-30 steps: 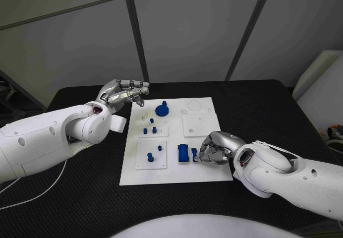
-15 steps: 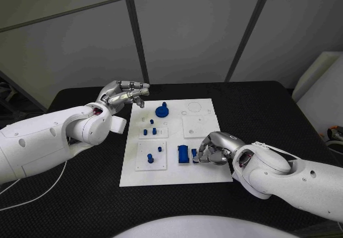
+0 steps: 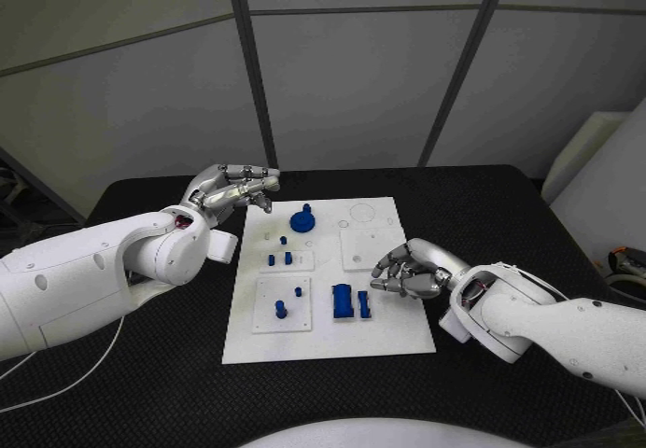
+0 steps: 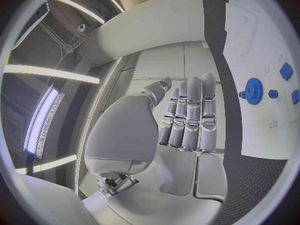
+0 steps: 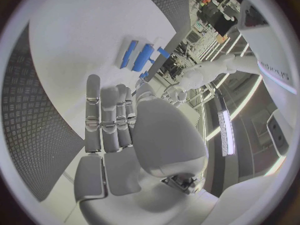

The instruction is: Assemble the parts on the task board

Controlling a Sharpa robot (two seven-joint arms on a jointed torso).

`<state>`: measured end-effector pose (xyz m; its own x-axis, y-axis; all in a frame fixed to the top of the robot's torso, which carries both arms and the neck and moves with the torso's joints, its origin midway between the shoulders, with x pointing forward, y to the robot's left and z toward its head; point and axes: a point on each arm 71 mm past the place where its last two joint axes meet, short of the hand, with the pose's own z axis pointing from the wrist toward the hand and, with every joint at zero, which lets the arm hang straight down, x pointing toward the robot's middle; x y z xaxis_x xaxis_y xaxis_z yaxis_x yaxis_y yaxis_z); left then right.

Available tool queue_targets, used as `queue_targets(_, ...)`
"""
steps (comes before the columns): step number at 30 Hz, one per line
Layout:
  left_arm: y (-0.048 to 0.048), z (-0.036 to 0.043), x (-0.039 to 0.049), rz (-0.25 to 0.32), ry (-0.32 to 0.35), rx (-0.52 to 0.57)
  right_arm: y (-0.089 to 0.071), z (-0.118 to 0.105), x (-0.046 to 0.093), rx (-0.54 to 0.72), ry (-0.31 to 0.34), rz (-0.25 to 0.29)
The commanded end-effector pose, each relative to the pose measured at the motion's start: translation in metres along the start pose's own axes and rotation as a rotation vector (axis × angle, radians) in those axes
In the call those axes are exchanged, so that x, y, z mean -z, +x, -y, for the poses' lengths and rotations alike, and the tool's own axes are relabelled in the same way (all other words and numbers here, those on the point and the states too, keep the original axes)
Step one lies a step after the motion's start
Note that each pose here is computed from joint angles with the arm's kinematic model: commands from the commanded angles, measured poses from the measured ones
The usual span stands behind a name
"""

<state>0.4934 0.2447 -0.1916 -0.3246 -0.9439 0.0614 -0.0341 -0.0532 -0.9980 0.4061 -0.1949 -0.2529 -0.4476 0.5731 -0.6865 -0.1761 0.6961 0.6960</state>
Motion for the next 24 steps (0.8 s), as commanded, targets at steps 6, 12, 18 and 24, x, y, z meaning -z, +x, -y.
queue_targets(6,-0.0047,-0.0072,-0.0133,0.080,-0.014,0.096,-0.026,0.021,-0.041,-0.594,-0.062,0.063)
queue_targets(12,-0.0129,-0.0152,-0.0273,0.146,0.005,0.122,-0.041,0.029,-0.076,-0.657,-0.107,0.168)
queue_targets(18,-0.0150,-0.0233,-0.0361,0.198,0.019,0.123,-0.045,0.032,-0.096,-0.670,-0.133,0.220)
queue_targets(24,-0.0147,-0.0345,-0.0392,0.242,0.020,0.112,-0.045,0.032,-0.108,-0.678,-0.151,0.244)
